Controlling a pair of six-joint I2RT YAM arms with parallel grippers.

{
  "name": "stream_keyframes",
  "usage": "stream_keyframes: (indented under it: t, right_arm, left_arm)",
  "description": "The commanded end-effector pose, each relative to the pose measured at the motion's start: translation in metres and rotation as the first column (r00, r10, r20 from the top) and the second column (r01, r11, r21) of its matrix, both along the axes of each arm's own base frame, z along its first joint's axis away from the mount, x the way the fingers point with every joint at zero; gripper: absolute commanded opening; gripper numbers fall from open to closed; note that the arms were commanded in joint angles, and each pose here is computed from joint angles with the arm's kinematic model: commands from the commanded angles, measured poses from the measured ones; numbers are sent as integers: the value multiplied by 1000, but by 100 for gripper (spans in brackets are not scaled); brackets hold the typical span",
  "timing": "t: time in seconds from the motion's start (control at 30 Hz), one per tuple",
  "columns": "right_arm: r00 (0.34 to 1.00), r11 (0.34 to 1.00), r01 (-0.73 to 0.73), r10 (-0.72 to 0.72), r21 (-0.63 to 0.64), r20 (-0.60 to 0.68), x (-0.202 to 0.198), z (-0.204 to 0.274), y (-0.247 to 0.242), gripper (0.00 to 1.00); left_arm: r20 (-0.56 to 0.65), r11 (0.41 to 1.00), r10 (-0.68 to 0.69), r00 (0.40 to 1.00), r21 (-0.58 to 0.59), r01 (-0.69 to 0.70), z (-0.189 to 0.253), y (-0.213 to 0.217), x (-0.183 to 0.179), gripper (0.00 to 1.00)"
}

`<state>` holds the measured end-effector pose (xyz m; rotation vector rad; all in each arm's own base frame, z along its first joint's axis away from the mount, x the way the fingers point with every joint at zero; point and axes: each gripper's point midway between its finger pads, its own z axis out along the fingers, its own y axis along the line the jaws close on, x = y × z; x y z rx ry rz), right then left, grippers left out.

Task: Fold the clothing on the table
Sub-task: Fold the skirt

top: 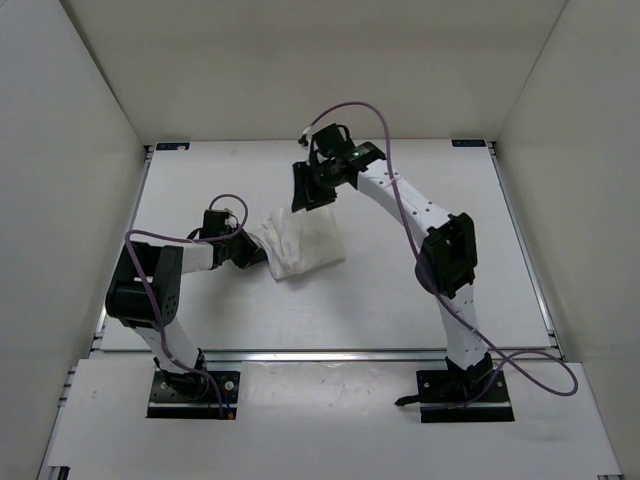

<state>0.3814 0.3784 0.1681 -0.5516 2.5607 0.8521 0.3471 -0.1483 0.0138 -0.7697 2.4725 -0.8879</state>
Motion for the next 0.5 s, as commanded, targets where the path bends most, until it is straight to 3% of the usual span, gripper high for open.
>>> stream_keyframes:
  t: [0.0, 0.03, 0.07, 0.2, 0.27, 0.4, 0.47]
  right_arm:
    - [982, 993, 96, -106, 69, 158, 21, 61, -30, 25]
    - [979, 992, 119, -124, 42, 161, 22, 53, -38, 5]
    - [978, 991, 128, -130, 24, 164, 22, 46, -38, 0]
    - [987, 989, 93, -77, -115, 140, 17, -2, -45, 0]
    - [992, 985, 54, -34, -164, 124, 12, -19, -41, 0]
    - [995, 977, 4, 17, -214, 97, 8, -52, -25, 0]
    - [997, 983, -5, 19, -183, 74, 9, -54, -21, 0]
  left_arm:
    - [8, 999, -28, 1000, 15, 28, 8, 9, -9, 0]
    - [47, 999, -37, 998, 14, 36, 18, 11, -4, 0]
    - [57, 999, -52, 997, 12, 52, 26, 12, -6, 0]
    - [133, 998, -58, 989, 6, 58, 58, 20, -5, 0]
    - [229, 995, -66, 971, -61, 82, 91, 15, -2, 0]
    - [427, 962, -115, 897, -176, 207, 149, -12, 7, 16]
    - [461, 937, -158, 873, -209, 280, 161, -33, 10, 26]
